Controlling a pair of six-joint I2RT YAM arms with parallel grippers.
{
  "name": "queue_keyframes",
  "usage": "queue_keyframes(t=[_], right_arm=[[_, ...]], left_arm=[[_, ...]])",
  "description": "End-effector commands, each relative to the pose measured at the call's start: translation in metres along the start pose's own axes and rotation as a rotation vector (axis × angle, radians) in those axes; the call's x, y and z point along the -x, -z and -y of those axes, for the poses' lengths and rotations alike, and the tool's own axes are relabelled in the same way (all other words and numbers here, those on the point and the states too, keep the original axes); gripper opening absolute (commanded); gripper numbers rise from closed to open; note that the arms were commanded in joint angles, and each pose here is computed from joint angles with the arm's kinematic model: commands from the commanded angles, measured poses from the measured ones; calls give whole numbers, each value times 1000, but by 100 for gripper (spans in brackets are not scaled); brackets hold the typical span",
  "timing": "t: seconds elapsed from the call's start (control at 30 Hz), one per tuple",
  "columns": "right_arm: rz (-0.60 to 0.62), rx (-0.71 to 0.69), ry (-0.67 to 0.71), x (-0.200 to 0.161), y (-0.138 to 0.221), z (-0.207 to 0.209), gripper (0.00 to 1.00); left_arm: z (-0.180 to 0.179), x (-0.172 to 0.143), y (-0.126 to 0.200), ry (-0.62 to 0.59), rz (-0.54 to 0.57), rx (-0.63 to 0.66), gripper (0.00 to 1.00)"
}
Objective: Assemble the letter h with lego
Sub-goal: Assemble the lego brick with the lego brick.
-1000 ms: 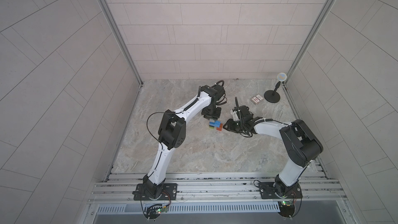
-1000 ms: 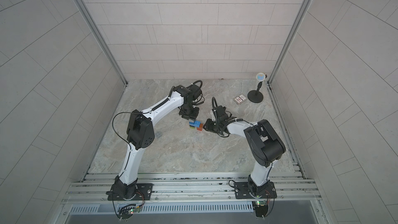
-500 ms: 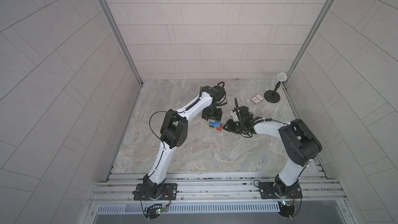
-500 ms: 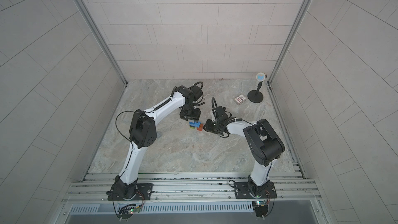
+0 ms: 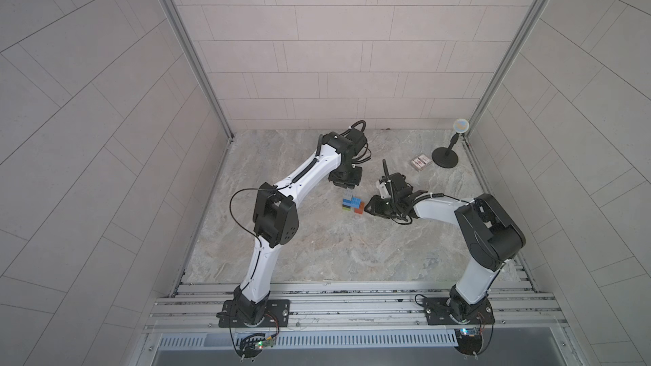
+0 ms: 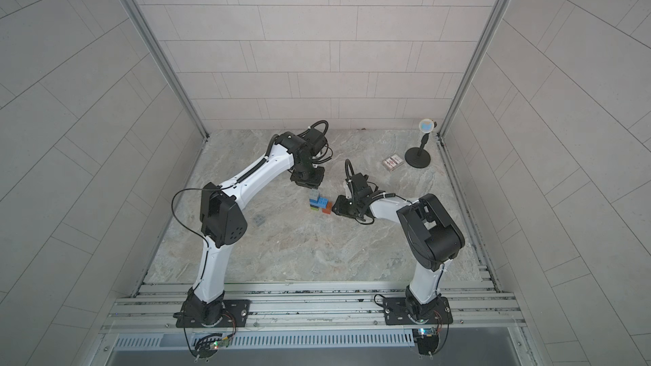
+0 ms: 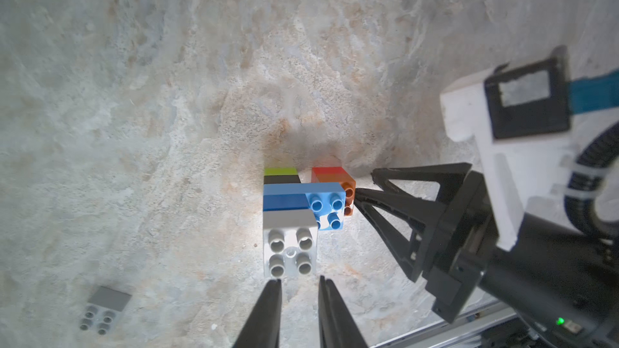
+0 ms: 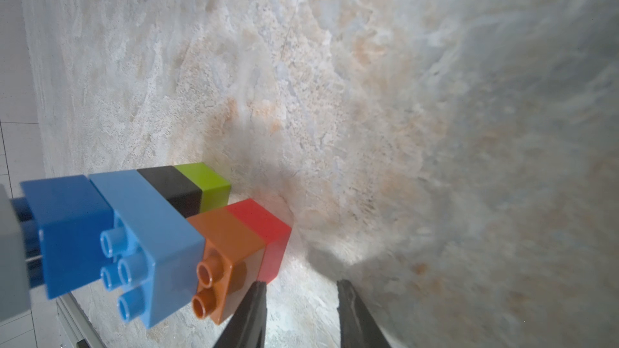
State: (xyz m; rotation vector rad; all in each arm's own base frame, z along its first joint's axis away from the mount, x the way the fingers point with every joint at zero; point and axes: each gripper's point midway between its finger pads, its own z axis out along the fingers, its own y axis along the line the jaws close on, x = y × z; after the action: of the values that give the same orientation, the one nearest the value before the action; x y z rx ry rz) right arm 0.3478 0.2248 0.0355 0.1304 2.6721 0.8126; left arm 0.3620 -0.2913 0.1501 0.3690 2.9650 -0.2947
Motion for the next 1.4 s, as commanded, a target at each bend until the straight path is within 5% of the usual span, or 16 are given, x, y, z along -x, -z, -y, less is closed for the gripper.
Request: queue_keyframes(t=[0.0,0.07,0.77,0.97,1.07,1.37], right_arm=[[-20,-9,6,-2,-3,0,37],[-22,-8,8,-3,-3,-1,37],[-29,-18,14,-3,-5,0,36],[-31,-17,21,-4,-4,-1,35],[-33,-24,21,-4,-5,1,35],[-5,-37,33,0,3,0,36]], left_arm=[[-6,-6,-2,2,-25,13,8],[-7,-8,-8,5,-42,15,0],[-9,-23,-58,48,-123,9,0],[-11,-17,-57,40,-156,58,13],[-8,-13,-45,37,-139,54,30],[-25,10,39,136,94,-30,60]])
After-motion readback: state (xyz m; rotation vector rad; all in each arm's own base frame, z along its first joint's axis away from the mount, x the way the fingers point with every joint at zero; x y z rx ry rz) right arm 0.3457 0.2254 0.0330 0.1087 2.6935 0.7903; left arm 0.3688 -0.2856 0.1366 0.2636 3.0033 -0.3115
